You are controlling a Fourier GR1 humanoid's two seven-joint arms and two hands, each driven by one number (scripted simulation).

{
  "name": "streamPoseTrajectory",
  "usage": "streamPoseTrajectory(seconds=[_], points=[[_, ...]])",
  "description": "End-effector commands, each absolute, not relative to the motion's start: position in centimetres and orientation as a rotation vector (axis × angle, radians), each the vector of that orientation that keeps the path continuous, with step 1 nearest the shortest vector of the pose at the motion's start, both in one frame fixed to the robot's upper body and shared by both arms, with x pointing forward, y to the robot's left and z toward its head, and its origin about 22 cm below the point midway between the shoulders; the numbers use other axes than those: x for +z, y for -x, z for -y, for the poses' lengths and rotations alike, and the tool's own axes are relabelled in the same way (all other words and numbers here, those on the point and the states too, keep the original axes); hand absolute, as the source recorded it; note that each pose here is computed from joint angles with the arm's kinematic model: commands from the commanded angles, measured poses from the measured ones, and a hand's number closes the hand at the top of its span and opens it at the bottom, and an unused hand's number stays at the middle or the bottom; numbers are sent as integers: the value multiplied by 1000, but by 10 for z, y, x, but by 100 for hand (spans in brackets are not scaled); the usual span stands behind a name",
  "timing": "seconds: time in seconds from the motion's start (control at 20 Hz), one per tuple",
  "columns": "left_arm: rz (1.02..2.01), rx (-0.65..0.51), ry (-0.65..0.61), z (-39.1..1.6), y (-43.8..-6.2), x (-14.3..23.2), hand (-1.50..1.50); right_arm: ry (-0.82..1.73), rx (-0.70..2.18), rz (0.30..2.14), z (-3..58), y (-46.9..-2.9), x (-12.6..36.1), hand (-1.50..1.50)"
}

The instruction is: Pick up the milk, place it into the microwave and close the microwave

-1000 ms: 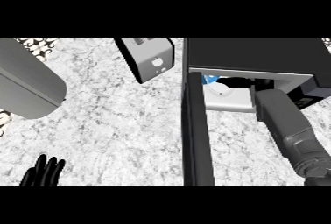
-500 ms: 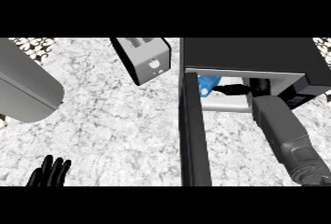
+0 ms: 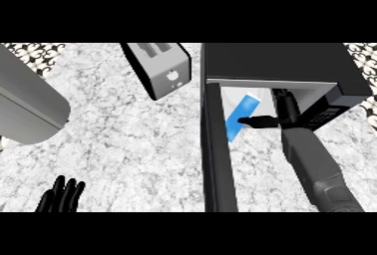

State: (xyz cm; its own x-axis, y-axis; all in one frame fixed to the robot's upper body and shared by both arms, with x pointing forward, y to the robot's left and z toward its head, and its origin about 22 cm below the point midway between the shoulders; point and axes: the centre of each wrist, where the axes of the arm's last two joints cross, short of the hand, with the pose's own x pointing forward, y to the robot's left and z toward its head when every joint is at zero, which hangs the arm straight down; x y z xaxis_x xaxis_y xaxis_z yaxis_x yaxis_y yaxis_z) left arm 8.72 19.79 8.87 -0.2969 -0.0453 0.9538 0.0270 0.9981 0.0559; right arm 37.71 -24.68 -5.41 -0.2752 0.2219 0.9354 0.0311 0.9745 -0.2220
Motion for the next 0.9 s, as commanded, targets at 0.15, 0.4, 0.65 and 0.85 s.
streamPoseTrajectory(seconds=[0.15,0.4,0.65,0.85], points=[[1849,-97,41,-193,-81,91,-150,161,45,1709,293,-300,-121,-150],[1824,-217,169,-188,-79,82,-150,100,10,1716,288,-268,-144,-150],[1782,-348,243,-185,-86,91,150,-39,-20,1713,307,-221,-163,-150],[1834,-401,229,-171,-115,70,150,-54,-44,1745,322,-175,-174,-150]])
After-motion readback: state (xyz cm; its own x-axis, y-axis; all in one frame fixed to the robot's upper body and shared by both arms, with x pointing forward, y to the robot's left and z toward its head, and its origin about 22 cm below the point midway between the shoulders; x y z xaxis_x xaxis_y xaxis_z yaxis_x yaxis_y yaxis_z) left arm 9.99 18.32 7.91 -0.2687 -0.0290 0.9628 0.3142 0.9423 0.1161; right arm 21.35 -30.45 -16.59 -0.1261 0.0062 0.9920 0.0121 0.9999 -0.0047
